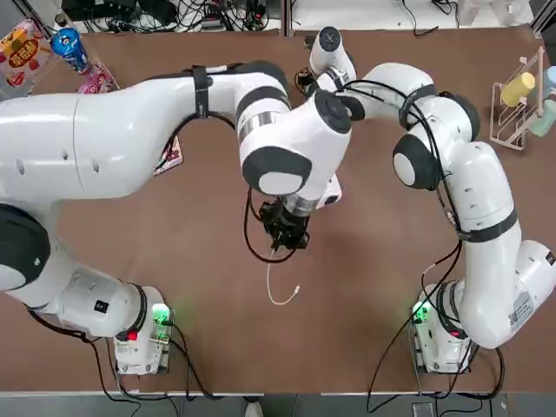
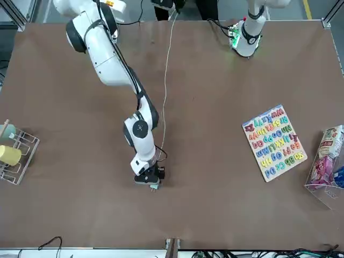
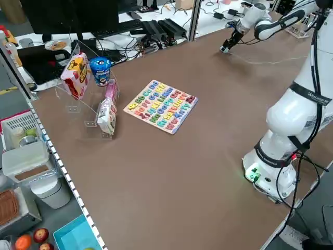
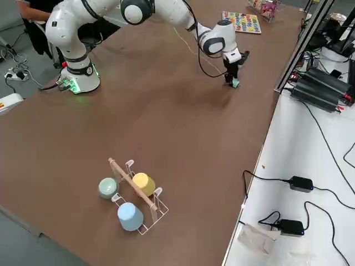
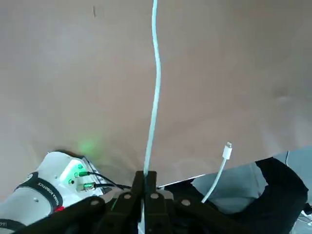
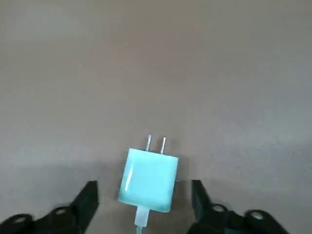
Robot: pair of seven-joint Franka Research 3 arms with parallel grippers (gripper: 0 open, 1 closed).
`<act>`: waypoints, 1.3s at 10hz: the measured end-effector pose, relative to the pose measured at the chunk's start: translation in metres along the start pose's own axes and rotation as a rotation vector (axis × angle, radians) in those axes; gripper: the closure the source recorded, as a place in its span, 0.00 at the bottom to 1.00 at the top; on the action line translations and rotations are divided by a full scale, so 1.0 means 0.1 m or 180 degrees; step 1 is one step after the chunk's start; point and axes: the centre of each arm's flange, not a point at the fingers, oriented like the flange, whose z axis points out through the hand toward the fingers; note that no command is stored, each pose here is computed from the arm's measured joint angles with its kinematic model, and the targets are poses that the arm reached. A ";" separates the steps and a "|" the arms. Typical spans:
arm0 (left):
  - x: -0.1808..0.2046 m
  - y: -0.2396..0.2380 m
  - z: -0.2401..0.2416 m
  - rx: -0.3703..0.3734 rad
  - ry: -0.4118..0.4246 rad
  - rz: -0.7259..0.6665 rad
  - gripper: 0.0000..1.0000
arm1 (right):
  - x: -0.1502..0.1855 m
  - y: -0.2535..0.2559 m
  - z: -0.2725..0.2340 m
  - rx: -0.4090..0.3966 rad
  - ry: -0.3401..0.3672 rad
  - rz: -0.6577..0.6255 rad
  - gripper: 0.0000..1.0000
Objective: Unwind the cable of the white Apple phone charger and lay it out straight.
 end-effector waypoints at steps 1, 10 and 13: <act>0.00 0.00 0.00 -0.0003 0.0000 -0.0001 0.96 | 0.00 0.00 -0.01 0.0003 0.0004 0.0000 0.00; 0.02 0.01 -0.07 -0.0069 0.0044 -0.0239 0.27 | 1.19 1.36 -0.73 -0.0047 -0.0285 -0.1112 0.00; 0.53 -0.53 -0.30 -0.0191 0.0154 -0.0866 0.00 | 1.47 1.94 -1.07 0.0129 -0.0507 -0.1494 0.00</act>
